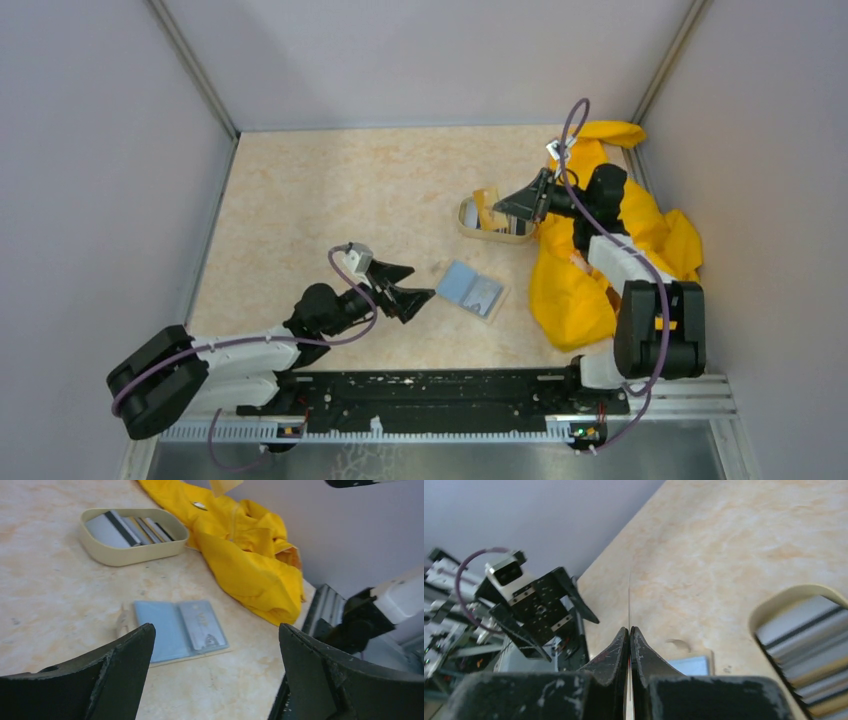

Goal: Put the credit cards into the card holder
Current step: Pick up the credit card from the storage box.

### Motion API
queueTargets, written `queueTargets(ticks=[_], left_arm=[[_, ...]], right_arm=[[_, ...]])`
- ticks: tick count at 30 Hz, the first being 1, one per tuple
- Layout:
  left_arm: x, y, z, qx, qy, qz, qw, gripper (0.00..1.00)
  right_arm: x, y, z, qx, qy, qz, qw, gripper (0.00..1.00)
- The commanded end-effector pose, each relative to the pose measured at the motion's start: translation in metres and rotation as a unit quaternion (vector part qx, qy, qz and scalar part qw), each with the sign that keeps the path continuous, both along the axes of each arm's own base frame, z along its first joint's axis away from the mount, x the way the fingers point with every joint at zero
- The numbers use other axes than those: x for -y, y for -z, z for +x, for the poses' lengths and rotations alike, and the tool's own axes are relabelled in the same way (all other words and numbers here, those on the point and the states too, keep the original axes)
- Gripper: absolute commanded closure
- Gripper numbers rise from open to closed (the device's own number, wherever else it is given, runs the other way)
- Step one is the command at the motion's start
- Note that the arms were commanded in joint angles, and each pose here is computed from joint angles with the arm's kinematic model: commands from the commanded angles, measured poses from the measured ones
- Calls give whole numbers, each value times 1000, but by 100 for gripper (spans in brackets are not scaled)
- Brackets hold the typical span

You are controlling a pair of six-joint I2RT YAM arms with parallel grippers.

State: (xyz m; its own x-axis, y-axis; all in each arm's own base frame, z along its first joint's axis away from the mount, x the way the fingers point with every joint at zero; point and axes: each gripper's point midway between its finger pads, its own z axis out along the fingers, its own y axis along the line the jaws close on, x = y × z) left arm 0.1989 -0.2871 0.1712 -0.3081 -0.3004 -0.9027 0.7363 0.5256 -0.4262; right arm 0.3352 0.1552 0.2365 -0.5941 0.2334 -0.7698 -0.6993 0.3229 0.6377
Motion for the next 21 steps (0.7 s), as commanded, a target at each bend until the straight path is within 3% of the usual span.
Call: queueTargets(ticks=[1,10,16,21], left_arm=[[16,-39,-32,8,97,-102,990,1],[39,-46,-26,16,127,-132,983,3],[44,-50,-20,32,126,-167,977,7],[50,-46,-17,23,132,-187,973,15]], right_arm=[[-32,-36,-52,91,-109,11,990,100],[-49,-17,-94,168,-141,-9,976,100],[-58,-13,-99,136,-171,-5,976,100],[-67,-7,-105,141,-183,-4,973,100]])
